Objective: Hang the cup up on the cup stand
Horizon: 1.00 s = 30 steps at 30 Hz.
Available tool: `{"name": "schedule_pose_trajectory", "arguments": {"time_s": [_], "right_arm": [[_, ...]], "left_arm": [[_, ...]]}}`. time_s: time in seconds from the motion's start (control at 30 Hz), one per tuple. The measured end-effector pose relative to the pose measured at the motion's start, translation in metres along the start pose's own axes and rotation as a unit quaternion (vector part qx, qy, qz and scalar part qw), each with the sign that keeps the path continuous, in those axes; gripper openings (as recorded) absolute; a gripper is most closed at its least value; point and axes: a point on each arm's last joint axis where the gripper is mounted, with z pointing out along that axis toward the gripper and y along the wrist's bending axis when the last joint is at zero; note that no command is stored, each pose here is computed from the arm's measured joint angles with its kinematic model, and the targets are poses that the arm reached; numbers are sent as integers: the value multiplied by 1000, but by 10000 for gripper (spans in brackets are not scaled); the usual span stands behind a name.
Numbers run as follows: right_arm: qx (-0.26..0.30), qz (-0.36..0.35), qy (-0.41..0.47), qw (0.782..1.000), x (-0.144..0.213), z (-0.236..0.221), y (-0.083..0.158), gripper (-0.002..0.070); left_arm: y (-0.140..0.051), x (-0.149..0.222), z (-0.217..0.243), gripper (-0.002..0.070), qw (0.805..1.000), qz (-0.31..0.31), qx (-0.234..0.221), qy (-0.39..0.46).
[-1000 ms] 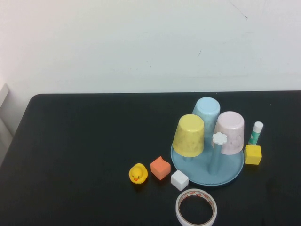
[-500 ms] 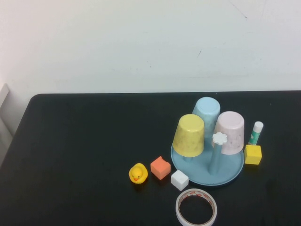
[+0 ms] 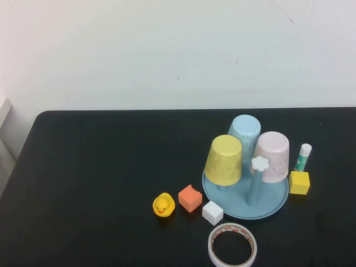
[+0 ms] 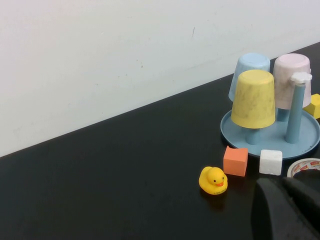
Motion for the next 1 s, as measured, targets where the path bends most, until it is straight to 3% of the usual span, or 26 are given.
{"name": "schedule_pose_trajectory", "arguments": {"time_s": [1.0], "right_arm": [[-2, 19, 14, 1000, 2, 0, 0, -1]], "left_arm": [[0, 0, 0, -1, 1000, 0, 0, 0]]}}
